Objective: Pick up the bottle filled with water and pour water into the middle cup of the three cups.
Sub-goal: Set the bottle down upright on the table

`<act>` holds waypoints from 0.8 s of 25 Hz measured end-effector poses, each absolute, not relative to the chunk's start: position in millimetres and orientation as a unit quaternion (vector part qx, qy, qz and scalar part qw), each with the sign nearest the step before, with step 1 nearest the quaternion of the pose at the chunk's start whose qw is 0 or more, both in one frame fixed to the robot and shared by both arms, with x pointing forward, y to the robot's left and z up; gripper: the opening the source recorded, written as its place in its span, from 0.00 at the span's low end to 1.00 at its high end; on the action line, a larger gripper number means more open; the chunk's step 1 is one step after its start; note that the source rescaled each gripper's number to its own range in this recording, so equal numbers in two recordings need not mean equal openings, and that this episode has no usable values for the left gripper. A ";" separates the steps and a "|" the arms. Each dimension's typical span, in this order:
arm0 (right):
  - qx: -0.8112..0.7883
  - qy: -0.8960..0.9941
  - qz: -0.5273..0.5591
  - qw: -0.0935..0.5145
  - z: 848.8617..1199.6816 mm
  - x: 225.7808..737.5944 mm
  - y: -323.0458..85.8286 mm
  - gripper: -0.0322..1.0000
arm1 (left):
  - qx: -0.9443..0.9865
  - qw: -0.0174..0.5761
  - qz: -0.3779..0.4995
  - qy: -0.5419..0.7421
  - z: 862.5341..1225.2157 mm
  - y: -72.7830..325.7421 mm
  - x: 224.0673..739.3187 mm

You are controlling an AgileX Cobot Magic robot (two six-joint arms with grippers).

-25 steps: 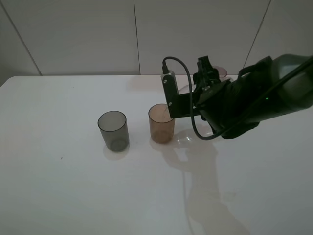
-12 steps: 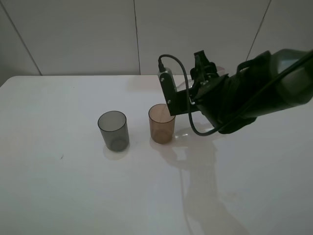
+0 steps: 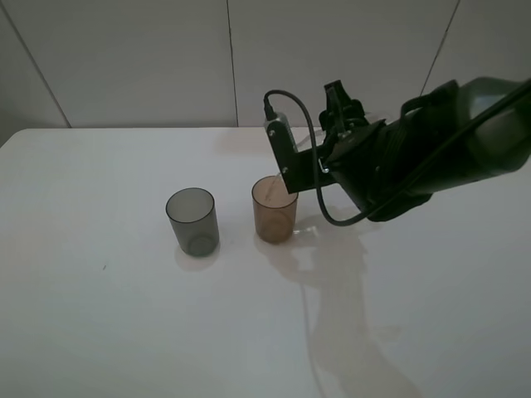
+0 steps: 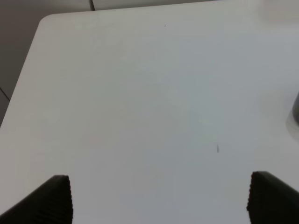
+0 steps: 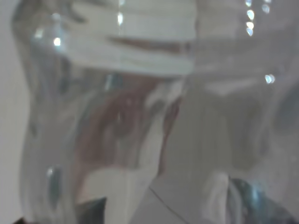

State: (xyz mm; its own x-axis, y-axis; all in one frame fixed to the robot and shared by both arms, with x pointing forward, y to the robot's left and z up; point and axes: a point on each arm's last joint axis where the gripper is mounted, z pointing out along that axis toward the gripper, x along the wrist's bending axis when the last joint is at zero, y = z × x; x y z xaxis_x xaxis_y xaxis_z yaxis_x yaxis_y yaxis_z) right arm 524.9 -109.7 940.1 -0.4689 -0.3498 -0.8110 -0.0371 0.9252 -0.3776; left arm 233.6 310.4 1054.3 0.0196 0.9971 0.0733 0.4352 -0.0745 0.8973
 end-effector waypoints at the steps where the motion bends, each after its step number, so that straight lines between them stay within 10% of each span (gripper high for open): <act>1: -0.118 0.842 -0.158 0.502 940.1 524.9 -109.7 0.06 | 0.618 0.357 0.394 0.579 1054.3 310.4 233.6; 20: -0.182 0.830 -0.187 0.493 940.4 520.9 -103.9 0.06 | 0.618 0.357 0.394 0.579 1054.3 310.4 233.6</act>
